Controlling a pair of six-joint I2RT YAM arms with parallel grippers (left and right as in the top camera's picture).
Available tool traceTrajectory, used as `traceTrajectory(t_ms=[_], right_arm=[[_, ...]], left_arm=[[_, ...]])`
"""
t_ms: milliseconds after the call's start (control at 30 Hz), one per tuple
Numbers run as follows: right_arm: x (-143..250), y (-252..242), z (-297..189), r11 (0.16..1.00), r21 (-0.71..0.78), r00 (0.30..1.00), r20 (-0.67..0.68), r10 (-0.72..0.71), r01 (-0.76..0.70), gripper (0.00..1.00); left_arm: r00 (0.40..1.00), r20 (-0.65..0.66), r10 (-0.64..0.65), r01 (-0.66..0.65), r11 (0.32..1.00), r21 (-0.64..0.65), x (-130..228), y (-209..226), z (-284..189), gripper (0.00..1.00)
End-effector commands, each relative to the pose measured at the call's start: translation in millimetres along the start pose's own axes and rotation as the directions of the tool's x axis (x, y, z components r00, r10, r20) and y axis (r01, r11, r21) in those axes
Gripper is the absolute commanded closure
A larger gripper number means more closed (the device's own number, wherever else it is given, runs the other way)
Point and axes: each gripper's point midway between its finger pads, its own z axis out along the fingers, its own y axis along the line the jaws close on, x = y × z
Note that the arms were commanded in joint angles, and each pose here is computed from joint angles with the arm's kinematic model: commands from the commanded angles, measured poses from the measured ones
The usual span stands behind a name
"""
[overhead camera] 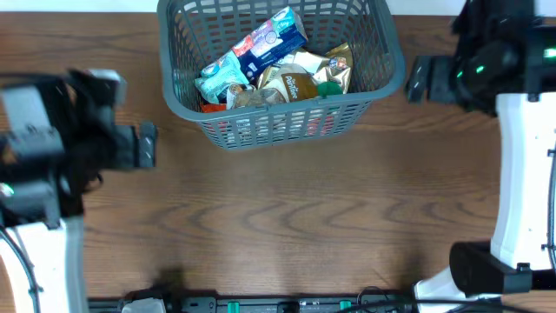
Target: Pack container
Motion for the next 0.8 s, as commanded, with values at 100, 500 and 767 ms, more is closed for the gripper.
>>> traceTrajectory(t_ms=[100,500,767], right_arm=[[41.2,11.7,32.5,1.000,0.026,1.000,0.024,-0.018,0.017,0.01],[111.9,33.9,113.3,0.997,-0.069,0.961,0.277,-0.023,0.043,0.01],[125.2,29.8,123.2,0.997,-0.059,0.967,0.252,-0.030,0.047,0.01]], left_arm=[[0.995,0.019,0.099,-0.099,0.995,-0.025,52.9,-9.3,34.6,0.01],[0.984,0.114,0.136,-0.121,0.985,-0.122,99.4,-4.5,72.9,0.02],[0.986,0.103,0.133,-0.121,0.985,-0.120,101.2,-4.5,74.8,0.01]])
